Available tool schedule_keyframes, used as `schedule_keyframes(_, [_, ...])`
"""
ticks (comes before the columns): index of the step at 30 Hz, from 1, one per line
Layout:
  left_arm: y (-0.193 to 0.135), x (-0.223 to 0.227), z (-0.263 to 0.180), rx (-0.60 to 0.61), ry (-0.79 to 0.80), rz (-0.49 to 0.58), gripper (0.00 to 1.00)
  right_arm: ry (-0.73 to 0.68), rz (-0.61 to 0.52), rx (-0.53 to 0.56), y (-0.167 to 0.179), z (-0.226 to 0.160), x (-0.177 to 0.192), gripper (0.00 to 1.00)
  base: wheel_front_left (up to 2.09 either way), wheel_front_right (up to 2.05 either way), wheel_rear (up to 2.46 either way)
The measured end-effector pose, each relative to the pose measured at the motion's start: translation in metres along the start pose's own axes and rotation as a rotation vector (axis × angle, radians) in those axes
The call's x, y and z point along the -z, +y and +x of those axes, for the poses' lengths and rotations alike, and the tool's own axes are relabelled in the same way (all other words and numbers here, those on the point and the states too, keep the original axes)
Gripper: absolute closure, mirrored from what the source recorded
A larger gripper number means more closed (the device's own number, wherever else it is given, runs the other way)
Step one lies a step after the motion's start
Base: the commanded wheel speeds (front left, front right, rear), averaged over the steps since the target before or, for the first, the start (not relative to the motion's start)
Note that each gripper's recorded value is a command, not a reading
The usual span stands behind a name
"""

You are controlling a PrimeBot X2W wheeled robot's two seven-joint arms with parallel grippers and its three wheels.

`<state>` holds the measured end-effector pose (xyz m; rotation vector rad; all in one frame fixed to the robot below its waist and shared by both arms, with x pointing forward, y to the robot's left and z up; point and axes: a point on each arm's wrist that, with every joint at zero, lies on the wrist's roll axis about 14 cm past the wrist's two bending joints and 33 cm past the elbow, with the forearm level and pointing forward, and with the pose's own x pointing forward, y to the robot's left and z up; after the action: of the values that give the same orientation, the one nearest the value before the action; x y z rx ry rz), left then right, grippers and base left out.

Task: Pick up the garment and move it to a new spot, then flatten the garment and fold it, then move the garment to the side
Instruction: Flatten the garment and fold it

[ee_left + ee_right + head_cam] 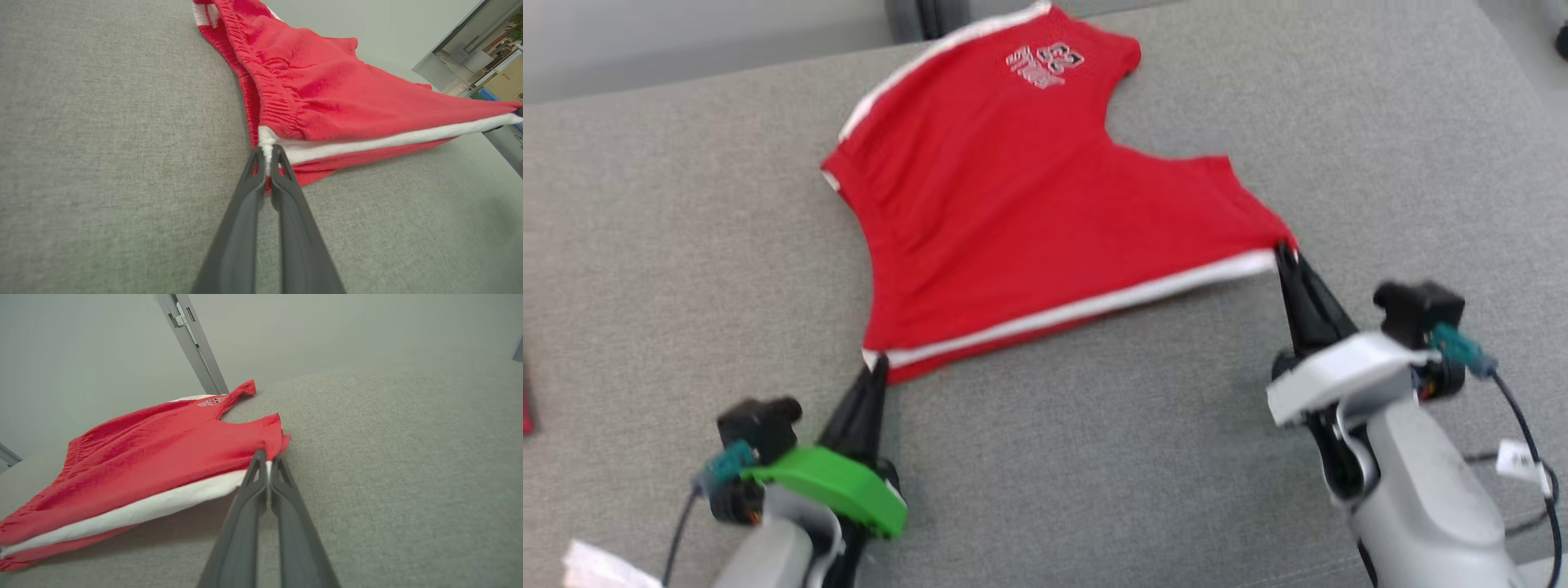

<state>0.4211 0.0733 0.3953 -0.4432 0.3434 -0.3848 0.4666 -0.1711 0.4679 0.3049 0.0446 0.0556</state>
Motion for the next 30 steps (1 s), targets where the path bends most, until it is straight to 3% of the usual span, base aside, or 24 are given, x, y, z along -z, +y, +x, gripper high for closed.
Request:
schedule_keyframes(8, [-0.01,0.022,-0.045,-0.039,0.012,-0.026,1.0,0.047,0.081,0.085,-0.018,-0.058,0.023,1.0,0.0,0.0,0.0])
schedule_keyframes(20, [-0.019,0.035,-0.102,-0.07,-0.015,-0.008,1.0,0.05,0.155,0.091,-0.01,-0.113,0.03,1.0,0.0,0.0,0.0])
schedule_keyframes(25, [-0.022,0.023,-0.103,-0.065,-0.055,0.003,1.0,0.016,0.161,0.064,-0.003,-0.103,0.019,1.0,0.0,0.0,0.0])
schedule_keyframes(30, [-0.027,-0.012,-0.08,-0.024,-0.141,0.023,1.0,-0.05,0.156,0.008,0.011,-0.064,-0.005,1.0,0.0,0.0,0.0])
